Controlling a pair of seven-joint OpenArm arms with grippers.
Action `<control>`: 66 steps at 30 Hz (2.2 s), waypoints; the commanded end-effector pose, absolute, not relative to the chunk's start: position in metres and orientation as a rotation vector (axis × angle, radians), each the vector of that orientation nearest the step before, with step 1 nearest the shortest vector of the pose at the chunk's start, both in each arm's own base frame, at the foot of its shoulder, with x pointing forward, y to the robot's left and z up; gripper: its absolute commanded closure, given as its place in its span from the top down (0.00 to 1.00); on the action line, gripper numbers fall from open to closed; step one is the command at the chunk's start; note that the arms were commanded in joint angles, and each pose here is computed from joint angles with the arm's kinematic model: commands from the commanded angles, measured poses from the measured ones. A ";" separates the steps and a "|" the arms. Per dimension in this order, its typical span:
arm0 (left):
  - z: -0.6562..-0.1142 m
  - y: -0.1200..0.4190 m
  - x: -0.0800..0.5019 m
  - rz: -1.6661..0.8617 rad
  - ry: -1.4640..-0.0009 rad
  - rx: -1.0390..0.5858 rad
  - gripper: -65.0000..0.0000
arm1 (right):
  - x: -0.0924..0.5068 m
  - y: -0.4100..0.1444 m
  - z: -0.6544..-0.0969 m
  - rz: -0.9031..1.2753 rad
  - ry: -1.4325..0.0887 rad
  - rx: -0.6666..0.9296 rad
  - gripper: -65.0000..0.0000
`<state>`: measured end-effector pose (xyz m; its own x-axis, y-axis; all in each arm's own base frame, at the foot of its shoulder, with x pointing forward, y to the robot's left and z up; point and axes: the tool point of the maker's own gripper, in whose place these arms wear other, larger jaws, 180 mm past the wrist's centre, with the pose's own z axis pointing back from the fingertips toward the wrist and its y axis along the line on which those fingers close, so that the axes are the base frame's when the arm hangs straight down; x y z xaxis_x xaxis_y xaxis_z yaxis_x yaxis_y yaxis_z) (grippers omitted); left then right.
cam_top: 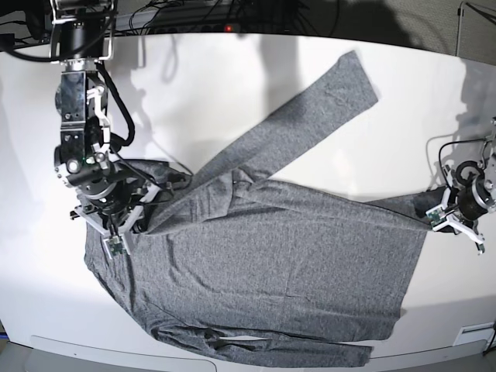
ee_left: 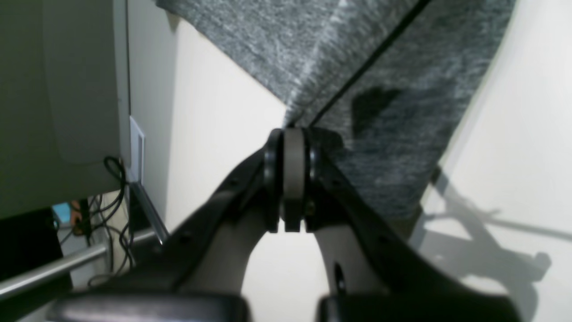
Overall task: Fold the T-shirt properly
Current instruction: 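Lift the sleeve with the right gripper and fold it across the body, then lower the folded sleeve onto the shirt and release with the right gripper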
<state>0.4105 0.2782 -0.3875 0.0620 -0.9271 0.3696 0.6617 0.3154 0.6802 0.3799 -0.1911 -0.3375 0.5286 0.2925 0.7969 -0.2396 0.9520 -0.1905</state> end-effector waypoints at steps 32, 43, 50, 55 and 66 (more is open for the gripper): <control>-0.327 0.282 0.451 -1.215 -1.080 0.508 0.00 | 0.395 -0.242 -0.290 0.152 -1.102 -0.051 0.00; -0.338 0.239 0.457 -1.207 -1.132 0.435 0.00 | 0.418 -0.252 -0.309 0.105 -1.046 -0.017 0.00; -0.365 0.239 0.469 -1.121 -1.084 0.388 0.00 | 0.430 -0.254 -0.318 0.099 -1.020 0.010 0.00; -0.363 0.238 0.482 -1.088 -1.115 0.356 0.00 | 0.442 -0.258 -0.321 0.080 -1.021 0.013 0.00; -0.362 0.254 0.492 -1.039 -1.092 0.400 0.00 | 0.459 -0.272 -0.320 0.035 -1.046 -0.031 0.00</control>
